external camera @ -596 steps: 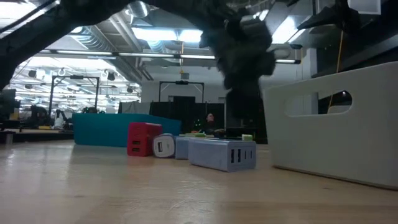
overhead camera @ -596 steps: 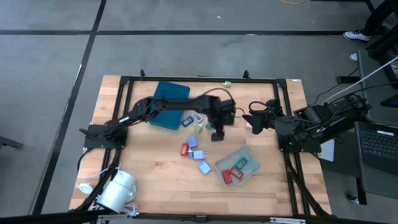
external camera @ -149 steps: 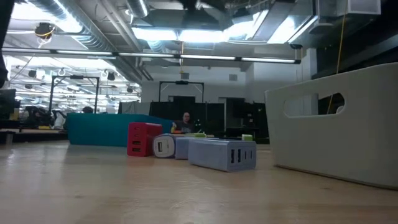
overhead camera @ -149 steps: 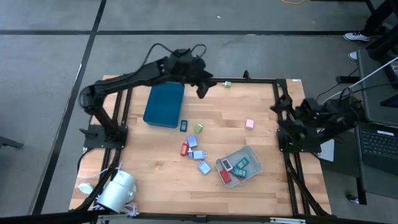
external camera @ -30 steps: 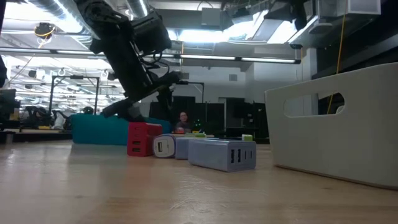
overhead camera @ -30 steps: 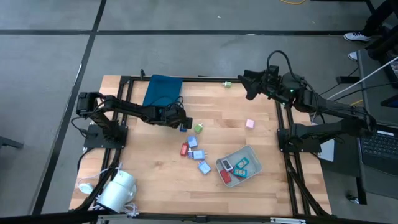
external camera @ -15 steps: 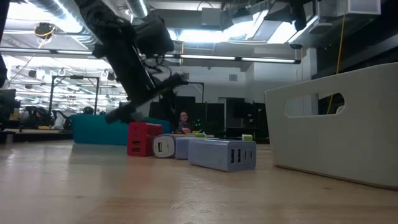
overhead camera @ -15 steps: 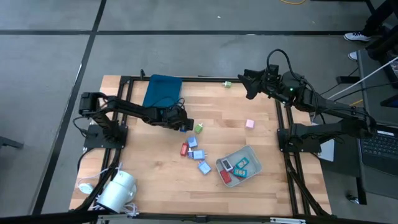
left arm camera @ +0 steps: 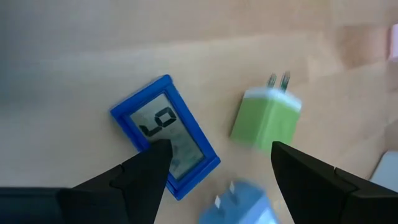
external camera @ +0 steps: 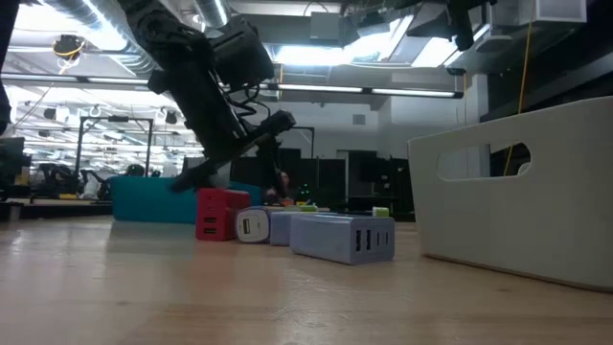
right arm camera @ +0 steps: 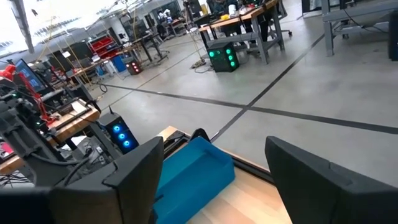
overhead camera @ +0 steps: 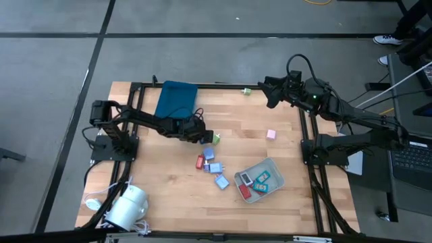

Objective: Pick & Place Office items
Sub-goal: Put the blue digital clock into the gray bin

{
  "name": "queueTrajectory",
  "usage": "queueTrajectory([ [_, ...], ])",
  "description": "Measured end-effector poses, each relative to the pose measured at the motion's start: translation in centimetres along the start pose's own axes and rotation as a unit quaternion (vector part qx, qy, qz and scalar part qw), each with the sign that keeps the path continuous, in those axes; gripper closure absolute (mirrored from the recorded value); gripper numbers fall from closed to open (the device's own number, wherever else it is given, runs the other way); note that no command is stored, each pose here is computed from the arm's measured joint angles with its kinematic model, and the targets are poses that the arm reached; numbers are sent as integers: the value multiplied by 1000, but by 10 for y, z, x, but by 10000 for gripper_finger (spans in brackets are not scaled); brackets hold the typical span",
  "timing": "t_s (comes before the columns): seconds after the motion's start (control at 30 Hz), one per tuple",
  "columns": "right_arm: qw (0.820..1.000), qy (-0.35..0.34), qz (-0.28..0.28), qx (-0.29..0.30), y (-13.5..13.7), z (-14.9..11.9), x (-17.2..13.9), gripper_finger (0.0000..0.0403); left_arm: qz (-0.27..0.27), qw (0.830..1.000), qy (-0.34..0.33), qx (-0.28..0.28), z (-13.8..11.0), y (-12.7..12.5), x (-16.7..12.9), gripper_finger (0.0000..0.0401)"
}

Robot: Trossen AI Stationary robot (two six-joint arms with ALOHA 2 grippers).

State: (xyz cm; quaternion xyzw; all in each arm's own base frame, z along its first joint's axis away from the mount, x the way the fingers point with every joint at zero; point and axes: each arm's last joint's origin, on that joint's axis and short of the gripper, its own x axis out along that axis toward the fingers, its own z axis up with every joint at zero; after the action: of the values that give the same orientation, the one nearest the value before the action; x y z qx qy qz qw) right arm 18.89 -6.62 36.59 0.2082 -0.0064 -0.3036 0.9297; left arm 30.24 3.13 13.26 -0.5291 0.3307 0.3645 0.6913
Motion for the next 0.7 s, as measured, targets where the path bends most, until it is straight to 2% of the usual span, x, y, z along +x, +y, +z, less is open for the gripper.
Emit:
queueTrajectory([
  [0.5, 1000, 9, -8, 3, -8, 2, 2, 117, 25, 999, 26, -30, -29, 0, -5, 141],
  [0.7, 1000, 11, -17, 1, -12, 2, 3, 117, 16, 999, 37, -26, -33, -1, -15, 138],
])
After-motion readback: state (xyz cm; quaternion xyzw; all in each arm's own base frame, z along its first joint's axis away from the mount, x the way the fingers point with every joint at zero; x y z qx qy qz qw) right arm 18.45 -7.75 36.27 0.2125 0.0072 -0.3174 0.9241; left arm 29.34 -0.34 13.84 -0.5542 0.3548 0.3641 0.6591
